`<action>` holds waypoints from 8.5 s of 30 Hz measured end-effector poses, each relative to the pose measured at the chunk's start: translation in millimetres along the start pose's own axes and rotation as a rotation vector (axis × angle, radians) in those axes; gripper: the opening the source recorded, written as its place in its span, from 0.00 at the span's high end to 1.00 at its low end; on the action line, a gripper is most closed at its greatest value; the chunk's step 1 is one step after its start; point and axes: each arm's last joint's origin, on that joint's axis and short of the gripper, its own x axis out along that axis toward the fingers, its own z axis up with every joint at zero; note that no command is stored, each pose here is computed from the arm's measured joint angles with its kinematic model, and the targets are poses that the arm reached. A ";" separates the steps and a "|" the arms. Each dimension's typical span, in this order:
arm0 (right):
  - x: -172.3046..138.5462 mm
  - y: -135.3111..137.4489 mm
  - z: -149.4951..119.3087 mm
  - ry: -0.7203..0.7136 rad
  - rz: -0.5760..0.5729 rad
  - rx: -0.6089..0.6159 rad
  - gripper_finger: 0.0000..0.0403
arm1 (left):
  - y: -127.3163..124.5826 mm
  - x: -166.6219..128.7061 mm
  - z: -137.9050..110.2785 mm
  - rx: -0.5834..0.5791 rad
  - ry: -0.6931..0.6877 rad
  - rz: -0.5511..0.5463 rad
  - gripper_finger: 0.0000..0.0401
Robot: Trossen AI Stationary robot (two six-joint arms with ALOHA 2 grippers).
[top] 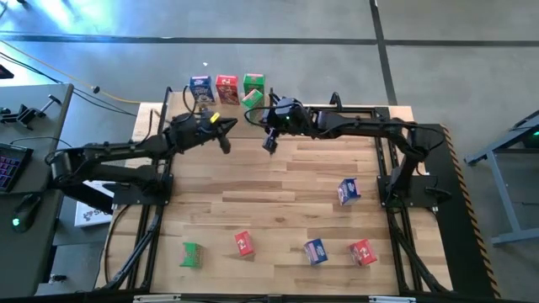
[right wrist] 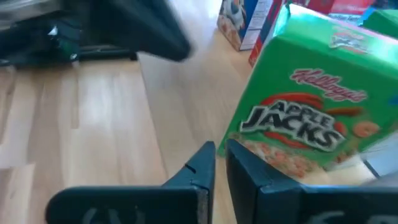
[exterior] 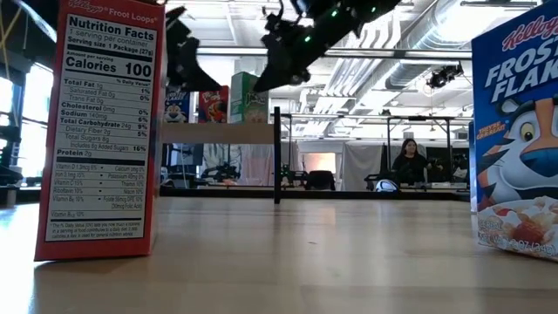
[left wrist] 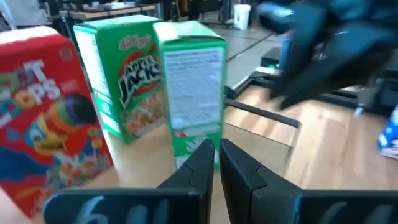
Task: Stack cereal on shelf
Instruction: Put the top green cereal box on the shelf aligned with the other green cereal box, then put the left red cereal box on the shelf aligned with the other red cereal box
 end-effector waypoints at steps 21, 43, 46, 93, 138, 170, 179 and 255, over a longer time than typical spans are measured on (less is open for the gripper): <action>-38.6 2.8 4.2 0.047 0.018 -0.015 0.94 | 24.5 52.5 33.3 0.025 -0.022 0.076 0.95; -14.5 -61.0 -20.1 -0.009 -0.186 0.120 0.94 | -14.4 48.6 19.5 0.011 0.041 -0.051 0.95; -7.2 -60.9 -20.2 -0.041 -0.178 0.124 0.94 | -13.0 54.9 16.0 0.010 0.032 0.008 0.95; 17.9 -57.3 -29.1 -0.065 -0.191 0.167 0.94 | 4.9 60.5 11.4 -0.024 0.056 0.104 0.95; -22.1 -67.6 -9.9 -0.087 -0.201 0.024 0.96 | -5.1 27.3 29.4 0.043 0.076 -0.101 0.95; -153.1 27.4 -107.8 -0.415 -0.156 0.090 1.00 | -190.4 -53.0 10.5 0.383 0.531 -1.069 0.45; -153.5 34.9 -109.8 -0.393 -0.122 0.061 1.00 | -247.8 -69.4 -6.3 0.620 0.625 -1.003 0.34; -155.8 49.4 -110.5 -0.393 0.035 0.023 1.00 | -191.9 -56.6 61.3 0.712 0.661 -0.784 0.62</action>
